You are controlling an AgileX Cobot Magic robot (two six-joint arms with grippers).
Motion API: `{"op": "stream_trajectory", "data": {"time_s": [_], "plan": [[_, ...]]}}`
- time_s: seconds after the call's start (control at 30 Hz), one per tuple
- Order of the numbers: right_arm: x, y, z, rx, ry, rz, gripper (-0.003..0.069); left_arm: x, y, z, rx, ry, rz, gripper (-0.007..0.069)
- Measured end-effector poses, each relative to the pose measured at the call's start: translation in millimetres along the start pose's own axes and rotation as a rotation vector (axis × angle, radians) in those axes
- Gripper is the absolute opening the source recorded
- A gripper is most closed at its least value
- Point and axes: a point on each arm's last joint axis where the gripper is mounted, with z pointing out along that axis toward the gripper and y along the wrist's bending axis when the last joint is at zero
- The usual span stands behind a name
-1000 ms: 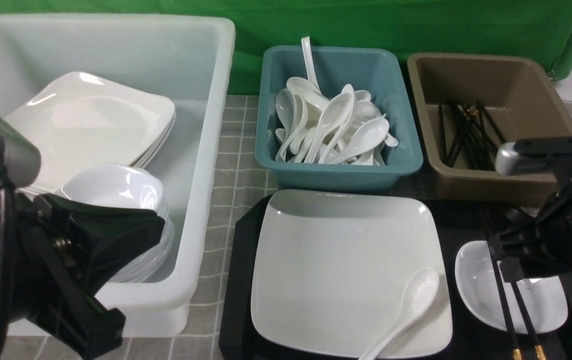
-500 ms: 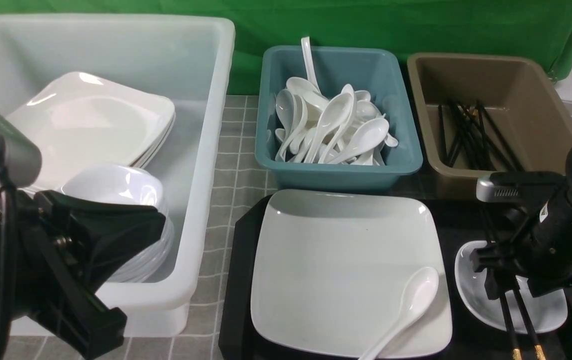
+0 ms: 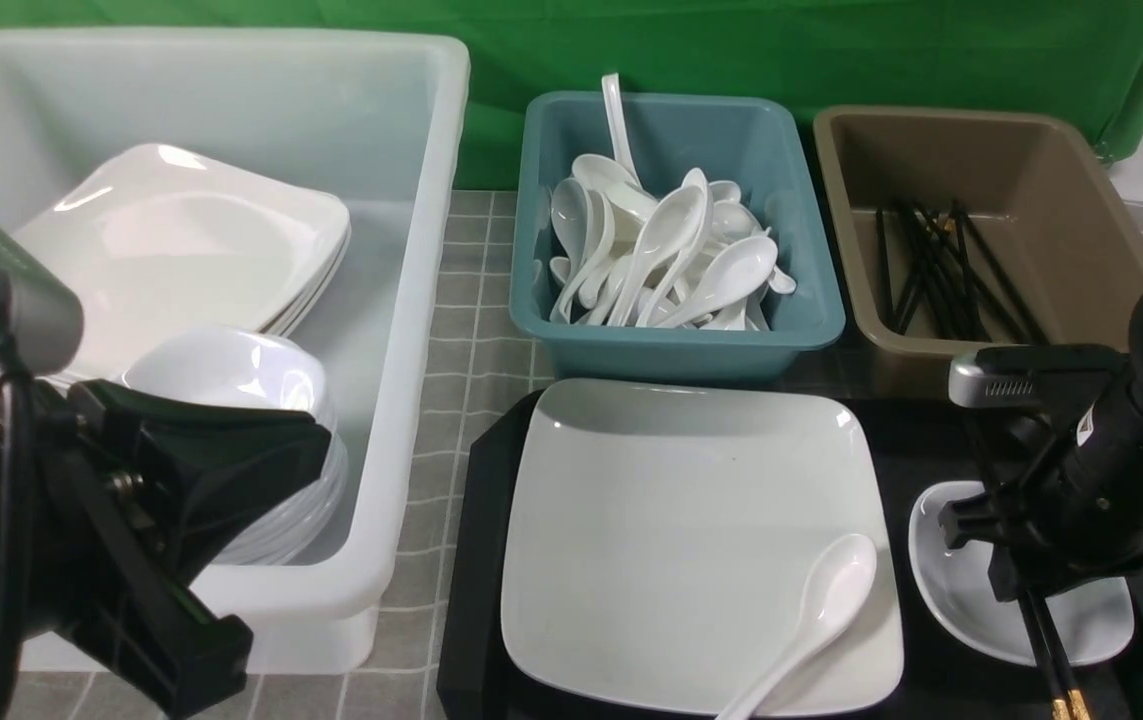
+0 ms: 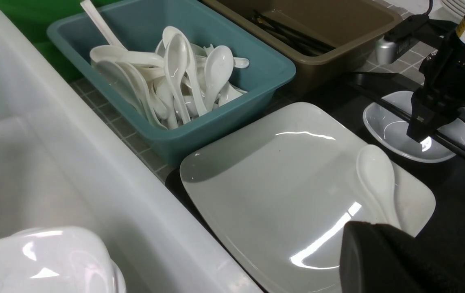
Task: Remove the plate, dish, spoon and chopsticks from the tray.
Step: Use the right arm to grab a pair of chopsticks from the plate, then use the right arm to put the chopsticks into the small storage box on the right
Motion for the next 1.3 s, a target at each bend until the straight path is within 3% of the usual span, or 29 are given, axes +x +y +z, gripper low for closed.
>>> {"op": "stream_trajectory", "data": {"time_s": [0.13, 0.3, 0.6, 0.67, 0.8, 0.87, 0.93, 1.0, 1.13, 1.3], "plan": [[0.4, 0.0, 4.5, 0.003, 0.021, -0.026, 0.0258, 0.0, 0.0, 0.0, 0.000, 0.000, 0.000, 0.0006], [1.2, -0.1, 5.2, 0.004, 0.033, -0.086, 0.0132, 0.0, -0.2, 0.0, 0.002, 0.000, -0.004, 0.0006], [14.8, -0.5, -24.3, 0.000, 0.057, -0.260, 0.0133, -0.6, -0.1, 0.0, 0.001, -0.006, -0.002, 0.0006], [26.3, 6.6, -46.2, -0.013, 0.051, -0.376, 0.0133, -2.7, 0.2, 0.0, -0.002, -0.030, -0.008, 0.0006], [40.1, 22.6, -78.4, -0.084, -0.045, -0.438, 0.0133, -7.9, 0.7, -0.3, -0.007, -0.087, -0.017, 0.0006], [34.8, 29.5, -102.1, -0.173, -0.197, -0.377, 0.0133, -13.2, 1.9, -1.0, -0.020, -0.146, -0.017, 0.0006], [28.5, 29.1, -109.1, -0.193, -0.256, -0.344, 0.0133, -15.2, 2.3, -1.3, -0.024, -0.168, -0.016, 0.0006], [-5.9, 19.7, -131.8, -0.240, -0.491, -0.208, 0.0133, -19.9, 3.0, -3.6, -0.031, -0.223, -0.026, 0.0006], [-64.8, -8.9, -141.4, -0.231, -0.727, -0.027, 0.0133, -24.2, 3.0, -12.8, -0.040, -0.288, -0.028, 0.0006], [-139.2, -40.0, -106.2, -0.173, -0.829, 0.091, 0.0133, -27.1, 2.3, -25.8, -0.047, -0.344, -0.016, 0.0006]]}}
